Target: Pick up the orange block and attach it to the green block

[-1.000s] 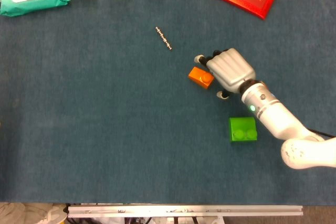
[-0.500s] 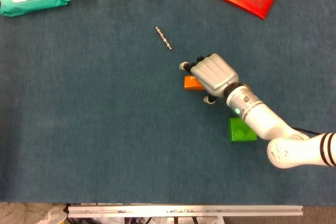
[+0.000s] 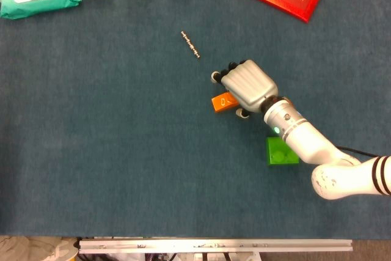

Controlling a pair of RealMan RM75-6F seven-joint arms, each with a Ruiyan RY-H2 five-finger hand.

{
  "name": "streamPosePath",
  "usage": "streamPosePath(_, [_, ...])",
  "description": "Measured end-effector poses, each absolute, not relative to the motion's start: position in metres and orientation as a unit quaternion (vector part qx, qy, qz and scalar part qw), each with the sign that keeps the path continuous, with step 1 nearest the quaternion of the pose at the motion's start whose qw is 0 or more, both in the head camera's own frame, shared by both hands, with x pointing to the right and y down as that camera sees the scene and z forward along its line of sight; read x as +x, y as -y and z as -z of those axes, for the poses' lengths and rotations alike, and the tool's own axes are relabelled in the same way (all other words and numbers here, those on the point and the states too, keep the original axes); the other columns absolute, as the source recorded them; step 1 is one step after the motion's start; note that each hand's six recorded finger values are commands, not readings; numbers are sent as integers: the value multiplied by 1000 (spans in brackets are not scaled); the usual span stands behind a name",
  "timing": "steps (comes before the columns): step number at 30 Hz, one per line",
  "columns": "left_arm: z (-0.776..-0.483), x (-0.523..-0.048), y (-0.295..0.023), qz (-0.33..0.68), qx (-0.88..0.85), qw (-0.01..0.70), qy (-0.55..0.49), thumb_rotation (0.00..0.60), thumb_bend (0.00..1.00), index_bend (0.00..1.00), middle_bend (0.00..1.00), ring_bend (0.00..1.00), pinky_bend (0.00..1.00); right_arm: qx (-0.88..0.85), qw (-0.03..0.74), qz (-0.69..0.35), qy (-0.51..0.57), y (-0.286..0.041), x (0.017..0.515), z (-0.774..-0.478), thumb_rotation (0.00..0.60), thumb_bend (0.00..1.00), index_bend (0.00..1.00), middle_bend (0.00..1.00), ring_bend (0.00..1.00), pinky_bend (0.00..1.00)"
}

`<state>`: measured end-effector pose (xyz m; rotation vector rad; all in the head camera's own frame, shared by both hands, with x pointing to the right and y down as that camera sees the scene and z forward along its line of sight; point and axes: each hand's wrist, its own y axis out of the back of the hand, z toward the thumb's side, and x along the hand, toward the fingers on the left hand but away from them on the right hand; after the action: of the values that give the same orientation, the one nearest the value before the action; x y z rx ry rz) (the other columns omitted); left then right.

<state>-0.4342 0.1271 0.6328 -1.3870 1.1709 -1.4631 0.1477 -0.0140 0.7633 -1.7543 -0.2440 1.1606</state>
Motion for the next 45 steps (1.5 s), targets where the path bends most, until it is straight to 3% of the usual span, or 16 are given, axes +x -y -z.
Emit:
streamPosePath(16, [-633, -438, -129, 578, -545, 392, -464, 600, 173, 169, 192, 184, 127, -705, 509, -486, 83, 11, 144, -770, 600, 167, 440, 385, 280, 396])
streamPosePath(28, [-632, -441, -131, 579, -544, 390, -467, 600, 173, 169, 192, 184, 127, -698, 514, -492, 81, 12, 144, -774, 600, 307, 551, 424, 302, 396])
streamPosePath(34, [-632, -441, -131, 579, -544, 390, -466, 600, 173, 169, 192, 184, 127, -704, 510, -486, 89, 12, 148, -761, 600, 311, 576, 447, 316, 397])
streamPosePath(45, [-638, -437, -127, 580, -551, 390, -455, 600, 173, 169, 192, 184, 127, -713, 493, -489, 100, -2, 182, -707, 600, 311, 598, 483, 350, 400])
